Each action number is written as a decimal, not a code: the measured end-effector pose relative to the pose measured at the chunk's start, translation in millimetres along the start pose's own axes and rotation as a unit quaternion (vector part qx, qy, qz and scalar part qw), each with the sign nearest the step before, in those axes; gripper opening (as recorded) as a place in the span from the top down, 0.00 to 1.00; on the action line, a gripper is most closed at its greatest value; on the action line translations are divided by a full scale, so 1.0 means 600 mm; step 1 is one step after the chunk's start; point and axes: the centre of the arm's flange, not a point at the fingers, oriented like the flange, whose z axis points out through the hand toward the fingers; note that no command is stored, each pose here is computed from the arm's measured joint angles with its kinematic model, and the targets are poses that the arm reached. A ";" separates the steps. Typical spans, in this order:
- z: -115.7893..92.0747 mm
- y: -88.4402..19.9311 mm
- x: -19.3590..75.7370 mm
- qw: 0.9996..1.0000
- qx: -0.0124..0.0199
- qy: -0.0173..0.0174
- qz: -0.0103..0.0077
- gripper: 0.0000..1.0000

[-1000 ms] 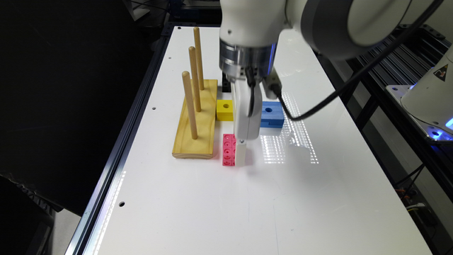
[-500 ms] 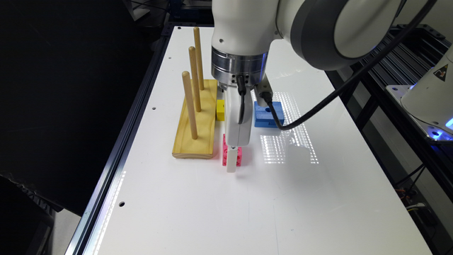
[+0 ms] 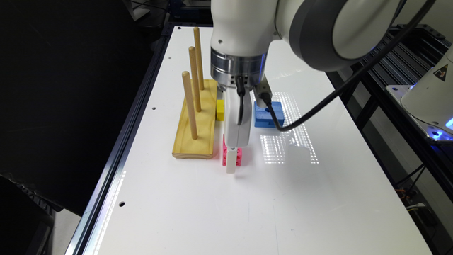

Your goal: Pick up pink block.

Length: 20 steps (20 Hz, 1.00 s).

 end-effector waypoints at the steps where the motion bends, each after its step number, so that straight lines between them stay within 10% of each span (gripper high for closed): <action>1: 0.000 0.000 0.000 1.000 0.000 0.000 0.000 1.00; 9: 0.000 0.000 0.000 1.000 0.000 0.000 0.000 1.00; 13: -0.008 0.004 0.006 1.000 -0.006 0.002 -0.001 1.00; 20: -0.062 -0.002 0.004 1.000 -0.018 0.004 -0.003 1.00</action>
